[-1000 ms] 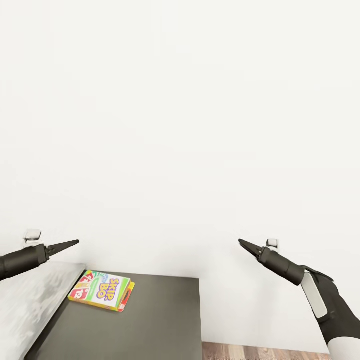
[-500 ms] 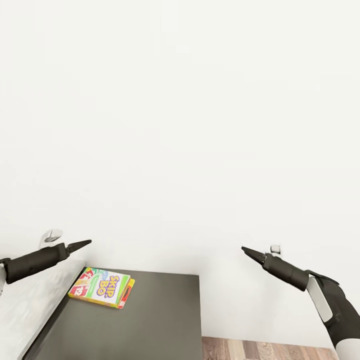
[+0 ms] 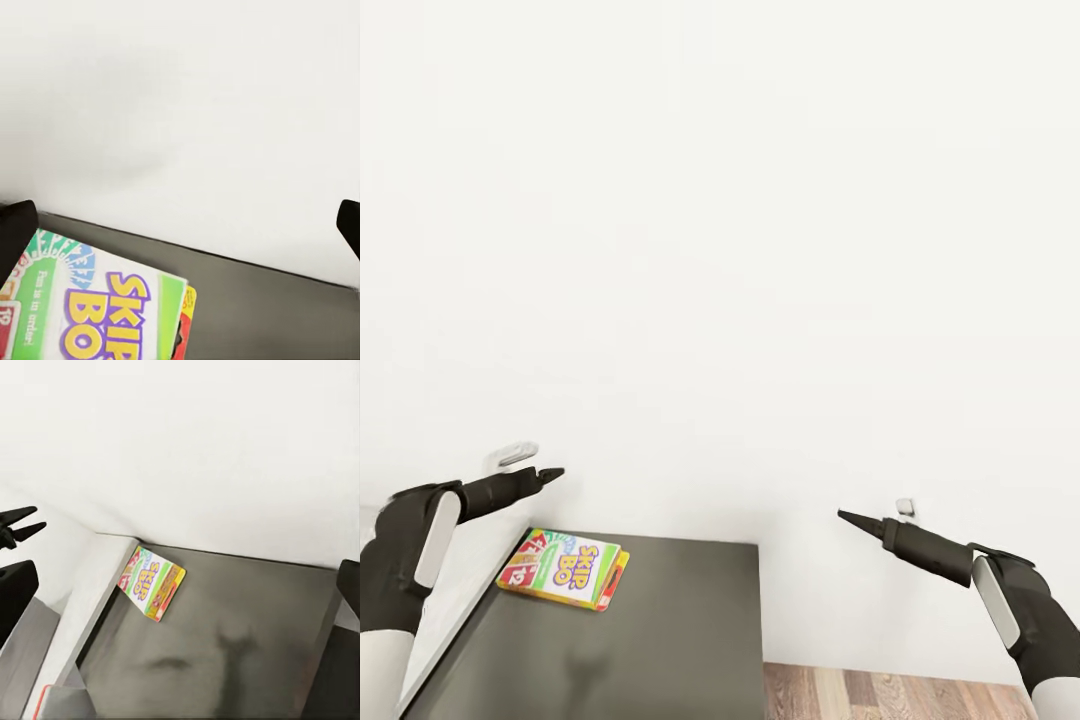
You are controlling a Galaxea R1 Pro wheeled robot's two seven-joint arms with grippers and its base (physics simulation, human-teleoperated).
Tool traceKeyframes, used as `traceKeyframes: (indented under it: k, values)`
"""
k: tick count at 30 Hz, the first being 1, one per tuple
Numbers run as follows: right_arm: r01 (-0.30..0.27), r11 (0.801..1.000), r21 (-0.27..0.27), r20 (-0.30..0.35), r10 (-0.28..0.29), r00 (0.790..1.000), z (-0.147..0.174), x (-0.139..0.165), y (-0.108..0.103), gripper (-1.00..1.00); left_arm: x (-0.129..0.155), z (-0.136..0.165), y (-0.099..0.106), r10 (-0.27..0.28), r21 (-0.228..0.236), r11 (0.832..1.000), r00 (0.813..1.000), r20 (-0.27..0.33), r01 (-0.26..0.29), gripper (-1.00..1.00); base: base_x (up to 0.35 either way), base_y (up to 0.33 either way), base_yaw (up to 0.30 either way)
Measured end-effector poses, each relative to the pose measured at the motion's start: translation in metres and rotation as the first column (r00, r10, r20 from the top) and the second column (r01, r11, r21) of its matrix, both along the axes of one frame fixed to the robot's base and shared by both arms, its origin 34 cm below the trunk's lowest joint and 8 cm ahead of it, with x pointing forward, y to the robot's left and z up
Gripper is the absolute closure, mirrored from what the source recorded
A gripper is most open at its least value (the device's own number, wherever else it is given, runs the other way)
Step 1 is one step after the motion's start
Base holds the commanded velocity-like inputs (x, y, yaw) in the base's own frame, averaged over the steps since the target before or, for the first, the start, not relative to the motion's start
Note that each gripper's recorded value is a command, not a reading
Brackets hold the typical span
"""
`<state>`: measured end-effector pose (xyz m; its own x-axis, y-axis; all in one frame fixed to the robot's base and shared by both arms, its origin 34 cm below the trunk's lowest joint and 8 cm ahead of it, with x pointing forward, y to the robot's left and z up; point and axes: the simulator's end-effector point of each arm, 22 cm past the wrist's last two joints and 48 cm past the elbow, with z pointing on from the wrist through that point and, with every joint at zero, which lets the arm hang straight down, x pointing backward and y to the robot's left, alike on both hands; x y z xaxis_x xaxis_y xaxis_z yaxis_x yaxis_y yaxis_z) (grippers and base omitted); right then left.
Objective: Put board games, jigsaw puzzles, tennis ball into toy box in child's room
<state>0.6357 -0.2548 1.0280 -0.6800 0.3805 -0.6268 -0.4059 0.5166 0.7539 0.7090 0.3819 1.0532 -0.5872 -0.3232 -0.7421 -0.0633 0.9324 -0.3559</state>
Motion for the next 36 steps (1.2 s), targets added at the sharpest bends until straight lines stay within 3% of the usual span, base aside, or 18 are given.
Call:
traceKeyframes:
  k: [8,14,18,24,32,36]
  values:
    - [-0.004,1.0,-0.026,-0.022,0.004,1.0,-0.012,0.0,-0.001,-1.0,0.031,-0.029,0.011,0.061,0.034,0.998,0.995,-0.084,-0.059,-1.0,0.0,0.0,0.0]
    - [-0.022,0.99,-0.142,-0.079,0.011,0.997,-0.043,-0.006,-0.007,-1.0,0.054,-0.044,0.026,0.111,0.097,0.99,0.986,-0.126,-0.099,-1.0,0.0,0.0,0.003]
    - [-0.029,0.983,-0.18,-0.098,0.012,0.995,-0.054,-0.008,-0.011,-1.0,0.062,-0.05,0.035,0.124,0.151,0.983,0.981,-0.151,-0.101,-1.0,0.0,0.0,0.04]
    - [-0.034,0.98,-0.196,-0.11,0.012,0.994,-0.062,-0.009,-0.012,-1.0,0.063,-0.059,0.041,0.126,0.19,0.978,0.976,-0.179,-0.092,-1.0,0.0,0.0,0.057]
    - [-0.038,0.978,-0.205,-0.12,0.013,0.993,-0.069,-0.009,-0.013,-1.0,0.062,-0.061,0.051,0.095,0.167,0.984,0.979,-0.181,-0.064,-1.0,0.0,0.0,0.062]
    - [-0.039,0.977,-0.207,-0.125,0.013,0.992,-0.073,-0.01,-0.013,-1.0,0.062,-0.054,0.046,0.0,0.101,0.995,0.987,-0.161,0.016,-1.0,0.0,0.0,0.063]
